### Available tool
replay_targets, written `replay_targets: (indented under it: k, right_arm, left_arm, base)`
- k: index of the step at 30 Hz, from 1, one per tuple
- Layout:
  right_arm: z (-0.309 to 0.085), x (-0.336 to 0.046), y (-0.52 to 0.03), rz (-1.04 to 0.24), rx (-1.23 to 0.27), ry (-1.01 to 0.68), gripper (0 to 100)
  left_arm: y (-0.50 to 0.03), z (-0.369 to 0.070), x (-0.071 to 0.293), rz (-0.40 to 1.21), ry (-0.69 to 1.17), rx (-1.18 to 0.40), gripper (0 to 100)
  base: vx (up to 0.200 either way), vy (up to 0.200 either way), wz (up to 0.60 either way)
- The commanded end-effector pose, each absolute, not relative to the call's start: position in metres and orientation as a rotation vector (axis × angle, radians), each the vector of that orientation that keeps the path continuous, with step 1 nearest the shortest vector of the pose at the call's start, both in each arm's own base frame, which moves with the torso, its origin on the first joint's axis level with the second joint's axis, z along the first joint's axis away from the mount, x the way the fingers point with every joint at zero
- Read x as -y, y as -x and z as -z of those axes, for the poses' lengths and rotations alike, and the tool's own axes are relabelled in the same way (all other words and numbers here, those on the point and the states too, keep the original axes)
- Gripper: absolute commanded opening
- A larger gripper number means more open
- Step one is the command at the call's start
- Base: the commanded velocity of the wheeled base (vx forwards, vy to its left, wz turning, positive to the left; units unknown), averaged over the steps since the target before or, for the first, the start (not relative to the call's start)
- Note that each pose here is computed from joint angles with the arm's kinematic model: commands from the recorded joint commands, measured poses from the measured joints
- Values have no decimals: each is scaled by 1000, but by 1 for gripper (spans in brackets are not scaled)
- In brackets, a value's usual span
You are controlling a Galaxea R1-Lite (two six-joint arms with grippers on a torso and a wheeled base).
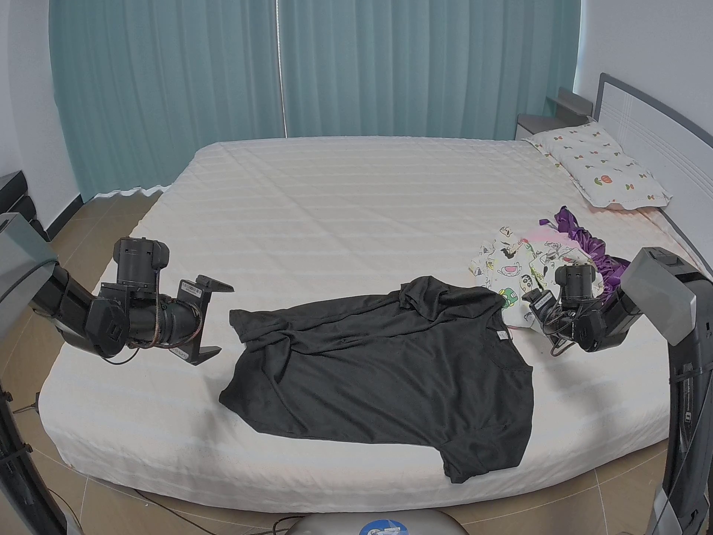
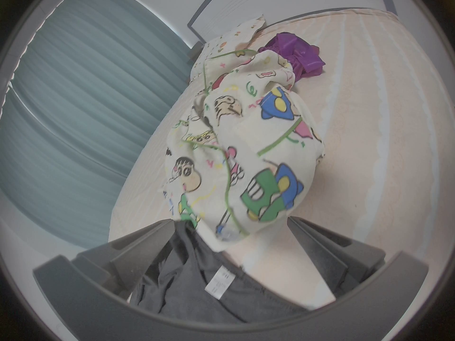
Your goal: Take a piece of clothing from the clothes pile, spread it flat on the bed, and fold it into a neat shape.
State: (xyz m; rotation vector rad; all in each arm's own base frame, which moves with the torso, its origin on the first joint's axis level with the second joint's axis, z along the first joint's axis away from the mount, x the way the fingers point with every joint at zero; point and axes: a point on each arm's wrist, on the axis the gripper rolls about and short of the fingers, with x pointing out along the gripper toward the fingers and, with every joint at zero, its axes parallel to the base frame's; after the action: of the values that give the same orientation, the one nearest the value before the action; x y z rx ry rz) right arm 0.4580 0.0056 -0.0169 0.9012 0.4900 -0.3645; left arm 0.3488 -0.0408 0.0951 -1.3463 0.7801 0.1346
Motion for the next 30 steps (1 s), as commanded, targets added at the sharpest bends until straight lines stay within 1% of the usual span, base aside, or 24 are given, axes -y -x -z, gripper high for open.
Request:
replay_targets:
  k: [1, 3, 4, 9, 14, 18, 21, 22, 24, 26, 28, 30]
  right_arm:
    - [41, 4, -467, 398, -503, -902, 100]
    - [46, 4, -471, 397, -500, -897, 100]
    - [49, 4, -476, 396, -492, -896, 0]
    - [56, 8, -487, 395, -451, -902, 0]
    - [25, 34, -496, 350, -244, -948, 0]
    - [-12, 77, -495, 353, -45, -964, 0]
    - [-32, 115, -488, 398, 51, -965, 0]
    - [-33, 119, -487, 404, 57, -965, 0]
    - [-38, 145, -482, 445, 96, -959, 0]
    - [-40, 159, -479, 467, 111, -957, 0]
    - [-36, 162, -477, 475, 102, -959, 0]
    - [-23, 160, -476, 486, 59, -944, 0]
  left_arm:
    - [-347, -95, 40, -133, 1351, -781, 100]
    - [-347, -95, 40, -133, 1351, -781, 100]
    - [-348, -95, 40, -132, 1351, -779, 100]
    - [-348, -95, 39, -136, 1352, -776, 100]
    - [-351, -88, 40, -148, 1351, -792, 100]
    - [-351, -88, 40, -149, 1351, -794, 100]
    - [-351, -85, 40, -152, 1349, -799, 100]
    - [-351, -85, 40, -154, 1349, -800, 100]
    - [-352, -84, 40, -156, 1348, -802, 100]
    - [-352, -84, 40, -155, 1349, -801, 100]
    - [-352, -84, 40, -156, 1348, -802, 100]
    - [-352, -83, 40, -157, 1348, -804, 100]
  base:
    - [0, 0, 0]
    - [0, 0, 0]
    - [0, 0, 0]
    - [0, 0, 0]
    - [0, 0, 0]
    - [0, 0, 0]
    - [0, 0, 0]
    - [0, 0, 0]
    - [0, 0, 0]
    - [0, 0, 0]
    - [0, 0, 0]
    - [0, 0, 0]
